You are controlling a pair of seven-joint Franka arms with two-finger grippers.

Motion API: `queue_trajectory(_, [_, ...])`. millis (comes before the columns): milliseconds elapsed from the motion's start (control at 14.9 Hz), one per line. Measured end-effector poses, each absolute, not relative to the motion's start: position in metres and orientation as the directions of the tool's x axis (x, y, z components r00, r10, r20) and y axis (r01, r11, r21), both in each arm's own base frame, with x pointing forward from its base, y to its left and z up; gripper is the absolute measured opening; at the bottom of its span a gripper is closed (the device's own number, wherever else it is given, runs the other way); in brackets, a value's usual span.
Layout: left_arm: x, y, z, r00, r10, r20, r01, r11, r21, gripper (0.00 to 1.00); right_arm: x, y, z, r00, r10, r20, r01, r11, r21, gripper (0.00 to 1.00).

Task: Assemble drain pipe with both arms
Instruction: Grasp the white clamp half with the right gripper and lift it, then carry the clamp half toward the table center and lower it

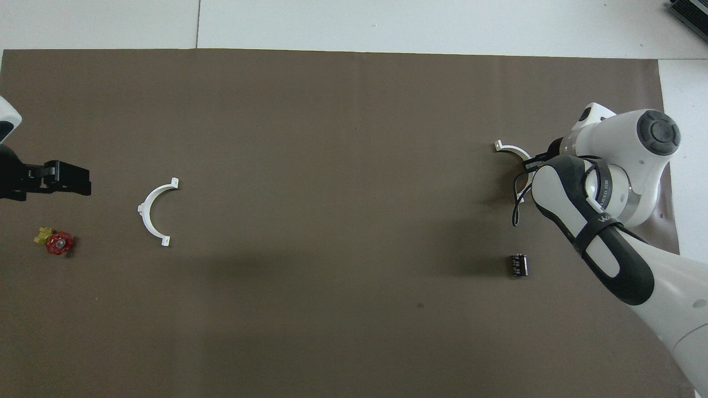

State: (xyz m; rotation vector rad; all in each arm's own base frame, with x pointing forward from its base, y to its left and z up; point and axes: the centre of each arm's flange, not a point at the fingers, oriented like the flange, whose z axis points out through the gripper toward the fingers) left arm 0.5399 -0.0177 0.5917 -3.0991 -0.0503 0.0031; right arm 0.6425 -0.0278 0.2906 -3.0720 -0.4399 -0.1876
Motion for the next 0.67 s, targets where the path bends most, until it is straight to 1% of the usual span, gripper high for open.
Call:
queue_trajectory(135, [0.54,-0.017,0.592,0.999,0.034,-0.001,0.034,-0.999,-0.042,1.0,0.647,-0.021,0.3,0.957,0.267,0.11,0.272,-0.962,-0.031,0.21])
queue_trajectory(269, [0.54,-0.016,0.592,0.999,0.035,-0.001,0.035,-0.998,-0.042,1.0,0.656,0.001,0.324,0.976,0.201,0.082,0.206,-0.977,-0.06,0.21])
queue_trajectory(471, [0.54,-0.016,0.592,0.999,0.036,-0.001,0.036,-0.998,-0.042,1.0,0.661,0.076,0.358,0.995,0.07,0.066,0.075,-0.994,-0.078,0.21])
queue_trajectory(673, [0.54,-0.016,0.592,0.999,0.036,0.0,0.036,-0.998,-0.042,1.0,0.646,0.167,0.361,0.998,-0.013,0.065,-0.011,-0.999,-0.03,0.21])
